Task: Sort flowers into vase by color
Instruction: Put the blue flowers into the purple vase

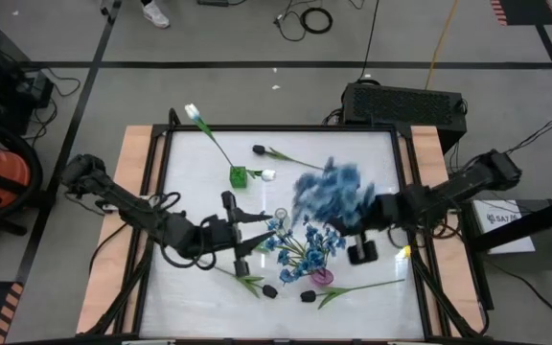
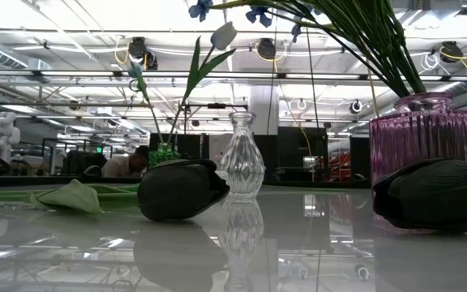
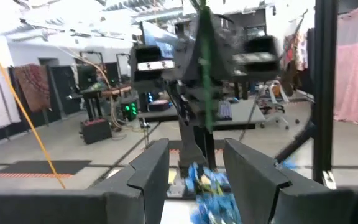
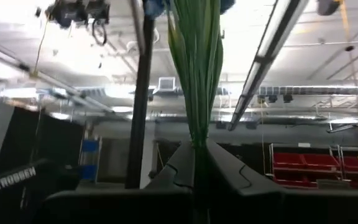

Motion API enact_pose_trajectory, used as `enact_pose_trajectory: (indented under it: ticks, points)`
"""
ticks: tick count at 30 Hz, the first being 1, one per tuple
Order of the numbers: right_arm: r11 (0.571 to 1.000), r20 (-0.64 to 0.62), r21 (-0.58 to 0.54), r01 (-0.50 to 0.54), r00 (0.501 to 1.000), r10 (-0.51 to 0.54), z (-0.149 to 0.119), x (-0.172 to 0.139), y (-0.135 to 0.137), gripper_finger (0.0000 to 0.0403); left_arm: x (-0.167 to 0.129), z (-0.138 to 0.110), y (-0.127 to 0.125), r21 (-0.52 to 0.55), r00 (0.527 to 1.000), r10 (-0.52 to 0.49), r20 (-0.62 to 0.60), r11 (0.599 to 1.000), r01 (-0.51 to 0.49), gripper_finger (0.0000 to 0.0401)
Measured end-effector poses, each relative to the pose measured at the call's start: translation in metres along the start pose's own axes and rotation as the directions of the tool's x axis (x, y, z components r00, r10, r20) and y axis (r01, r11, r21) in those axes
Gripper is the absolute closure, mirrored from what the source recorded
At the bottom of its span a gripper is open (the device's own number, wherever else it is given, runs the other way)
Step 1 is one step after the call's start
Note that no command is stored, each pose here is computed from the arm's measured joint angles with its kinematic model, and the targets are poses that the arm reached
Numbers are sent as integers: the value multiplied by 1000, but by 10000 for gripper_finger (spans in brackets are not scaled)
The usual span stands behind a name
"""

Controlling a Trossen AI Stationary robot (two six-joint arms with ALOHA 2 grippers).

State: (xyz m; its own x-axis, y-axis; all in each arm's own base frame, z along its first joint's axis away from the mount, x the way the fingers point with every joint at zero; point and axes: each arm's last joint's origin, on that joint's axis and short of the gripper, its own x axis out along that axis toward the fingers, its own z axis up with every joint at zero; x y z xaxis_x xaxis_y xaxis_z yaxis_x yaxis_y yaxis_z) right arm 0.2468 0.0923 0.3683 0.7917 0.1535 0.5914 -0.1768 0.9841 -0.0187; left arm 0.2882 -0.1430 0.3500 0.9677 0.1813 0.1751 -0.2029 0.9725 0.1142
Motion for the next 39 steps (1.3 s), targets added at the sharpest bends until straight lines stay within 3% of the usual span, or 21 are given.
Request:
enact_pose_trajectory:
  ticks: [5,12,16,20,26,39]
  points:
    - [999,3,-18,-43,999,43,-3,23,21,391,13,7,-2,2,999,-41,33,999,41,234]
    - [997,-12,-41,-63,998,62,-15,38,35,390,31,1,-19,13,987,-154,50,988,153,166]
    - [997,-42,-46,-69,997,67,-27,44,38,390,44,-4,-28,16,987,-154,48,988,154,135]
    - [997,-35,-46,-66,997,64,-29,49,39,390,51,-8,-34,29,987,-156,36,988,155,128]
    - [996,-53,-55,-65,997,62,-32,50,38,390,52,-8,-34,34,979,-202,41,979,200,160]
    - [996,-86,-65,-58,995,52,-36,51,34,389,56,-11,-30,44,972,-235,30,971,234,300]
